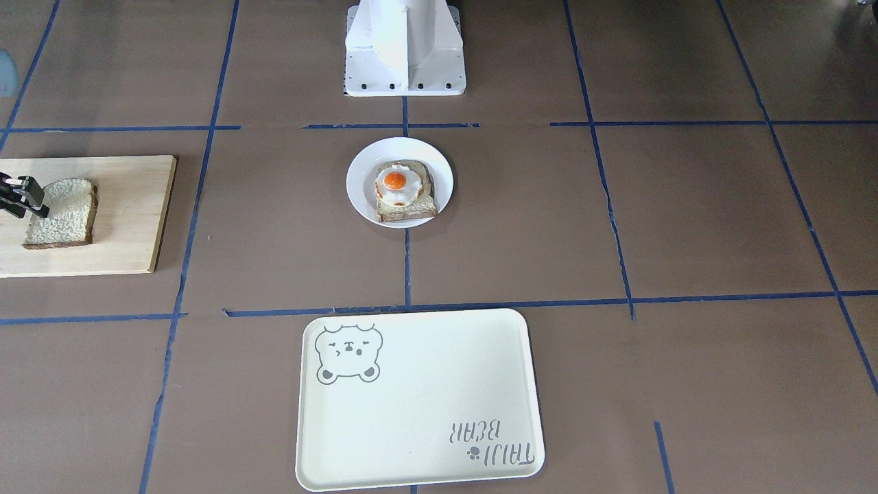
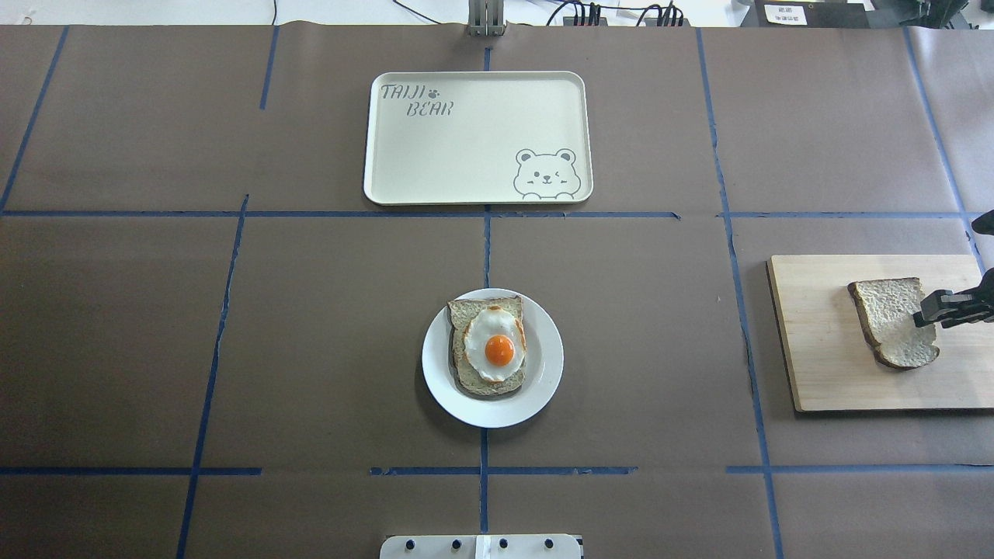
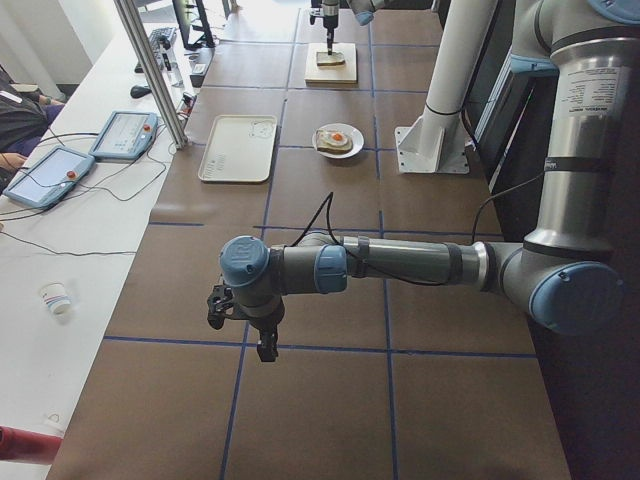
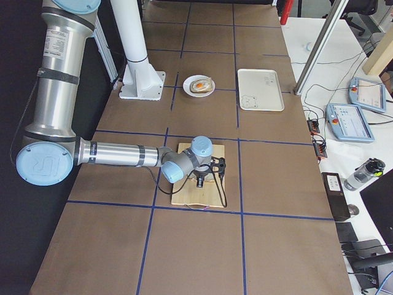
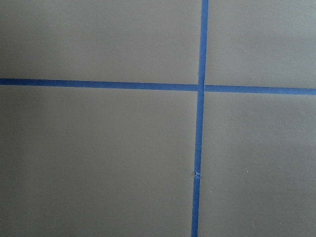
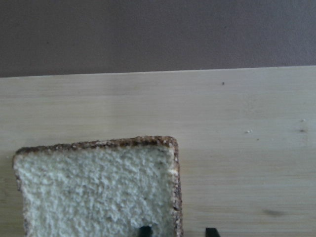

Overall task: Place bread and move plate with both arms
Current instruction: 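Lower the right gripper onto the bread slice on the bamboo board and grasp it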

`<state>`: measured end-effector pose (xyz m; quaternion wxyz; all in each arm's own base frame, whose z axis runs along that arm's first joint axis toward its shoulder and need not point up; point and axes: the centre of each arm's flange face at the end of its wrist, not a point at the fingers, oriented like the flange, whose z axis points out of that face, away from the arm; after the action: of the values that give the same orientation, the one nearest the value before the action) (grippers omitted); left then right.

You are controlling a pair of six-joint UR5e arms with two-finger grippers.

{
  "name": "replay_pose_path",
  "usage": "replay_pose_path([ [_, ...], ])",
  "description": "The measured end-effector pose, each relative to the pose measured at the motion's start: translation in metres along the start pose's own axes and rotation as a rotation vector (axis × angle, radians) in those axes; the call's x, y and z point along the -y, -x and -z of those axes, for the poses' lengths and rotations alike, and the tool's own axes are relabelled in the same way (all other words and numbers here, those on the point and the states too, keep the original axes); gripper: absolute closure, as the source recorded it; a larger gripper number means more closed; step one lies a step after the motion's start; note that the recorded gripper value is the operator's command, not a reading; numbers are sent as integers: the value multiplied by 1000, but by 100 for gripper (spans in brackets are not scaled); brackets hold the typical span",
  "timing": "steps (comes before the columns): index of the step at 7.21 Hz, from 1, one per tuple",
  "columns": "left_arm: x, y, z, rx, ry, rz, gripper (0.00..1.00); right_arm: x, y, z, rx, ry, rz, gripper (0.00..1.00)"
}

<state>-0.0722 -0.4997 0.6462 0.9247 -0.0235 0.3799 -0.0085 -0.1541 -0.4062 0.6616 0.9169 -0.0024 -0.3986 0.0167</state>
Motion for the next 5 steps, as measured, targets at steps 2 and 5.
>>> replay_pose_path([
  [2,0,0,-1,0,1,0,0,-1,1,-2,-2,4,3,84],
  [5,0,1,-1,0,2,1,0,0,0,-2,-14,-7,8,100],
])
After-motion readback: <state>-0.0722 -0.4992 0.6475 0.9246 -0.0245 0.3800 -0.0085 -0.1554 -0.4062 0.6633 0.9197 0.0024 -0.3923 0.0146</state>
